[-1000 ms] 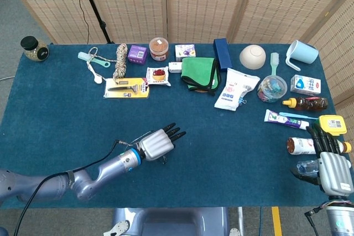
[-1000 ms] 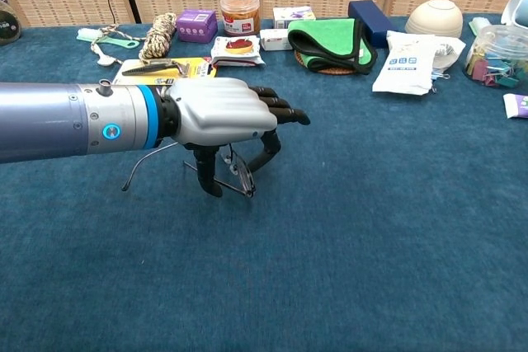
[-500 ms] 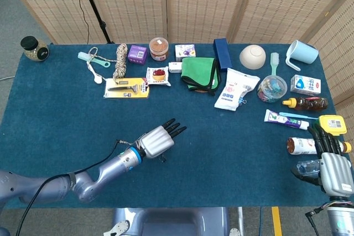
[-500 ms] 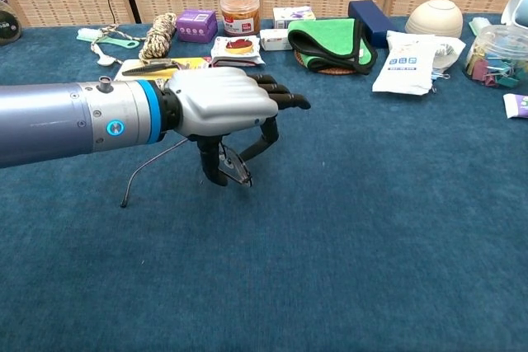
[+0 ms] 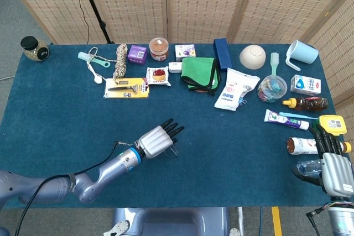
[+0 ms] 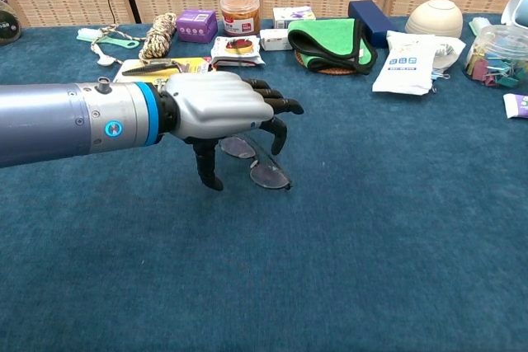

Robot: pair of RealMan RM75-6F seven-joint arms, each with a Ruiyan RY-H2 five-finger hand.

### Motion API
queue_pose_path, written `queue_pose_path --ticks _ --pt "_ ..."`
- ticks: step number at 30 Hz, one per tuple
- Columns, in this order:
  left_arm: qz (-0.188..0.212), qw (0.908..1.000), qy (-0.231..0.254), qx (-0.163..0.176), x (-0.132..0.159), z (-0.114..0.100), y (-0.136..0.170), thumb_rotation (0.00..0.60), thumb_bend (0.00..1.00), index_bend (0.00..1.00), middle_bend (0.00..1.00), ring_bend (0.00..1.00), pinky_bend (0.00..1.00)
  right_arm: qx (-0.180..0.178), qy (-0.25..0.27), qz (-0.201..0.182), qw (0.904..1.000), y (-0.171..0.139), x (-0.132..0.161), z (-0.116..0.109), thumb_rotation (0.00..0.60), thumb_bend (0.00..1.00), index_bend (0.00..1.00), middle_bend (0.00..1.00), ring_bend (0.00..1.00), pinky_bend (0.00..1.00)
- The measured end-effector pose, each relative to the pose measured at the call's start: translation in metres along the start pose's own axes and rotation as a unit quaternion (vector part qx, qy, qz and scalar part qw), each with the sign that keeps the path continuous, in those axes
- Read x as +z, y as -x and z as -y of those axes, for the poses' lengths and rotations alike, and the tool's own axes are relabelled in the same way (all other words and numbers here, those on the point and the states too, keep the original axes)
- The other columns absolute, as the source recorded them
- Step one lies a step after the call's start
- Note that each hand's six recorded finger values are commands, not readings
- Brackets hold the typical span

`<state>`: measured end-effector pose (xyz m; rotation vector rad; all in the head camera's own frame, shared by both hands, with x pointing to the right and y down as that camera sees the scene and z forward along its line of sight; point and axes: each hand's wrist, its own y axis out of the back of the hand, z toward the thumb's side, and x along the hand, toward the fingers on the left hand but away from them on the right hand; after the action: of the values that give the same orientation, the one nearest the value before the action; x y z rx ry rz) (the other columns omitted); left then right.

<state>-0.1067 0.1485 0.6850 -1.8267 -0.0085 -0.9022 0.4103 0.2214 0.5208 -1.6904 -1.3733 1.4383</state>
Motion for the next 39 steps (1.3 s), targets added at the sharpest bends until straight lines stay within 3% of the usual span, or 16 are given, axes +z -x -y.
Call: queue_pose_path --ticks 9,19,26,39 --pt "0.003 1.0000 0.003 -0.008 0.002 0.000 0.016 0.600 0.03 0.27 0.00 0.00 0.00 -0.002 0.002 -0.003 1.0000 -0.001 0.001 -0.001 0.600 0.00 0.03 0.00 0.00 0.00" --pt "-0.024 0.9987 0.033 0.032 -0.014 -0.013 0.043 0.600 0.02 0.01 0.00 0.00 0.00 -0.002 0.003 -0.007 1.0000 -0.001 0.003 0.000 0.600 0.00 0.03 0.00 0.00 0.00" --pt "-0.035 0.9937 0.091 0.055 -0.026 -0.023 0.058 0.600 0.02 0.00 0.00 0.00 0.00 0.002 0.003 -0.009 1.0000 -0.001 0.006 0.002 0.600 0.00 0.03 0.00 0.00 0.00" --pt "-0.053 0.9745 0.191 0.106 -0.058 -0.045 0.079 0.600 0.03 0.03 0.00 0.00 0.00 0.004 0.003 -0.010 0.9999 0.000 0.007 0.004 0.600 0.00 0.03 0.00 0.00 0.00"
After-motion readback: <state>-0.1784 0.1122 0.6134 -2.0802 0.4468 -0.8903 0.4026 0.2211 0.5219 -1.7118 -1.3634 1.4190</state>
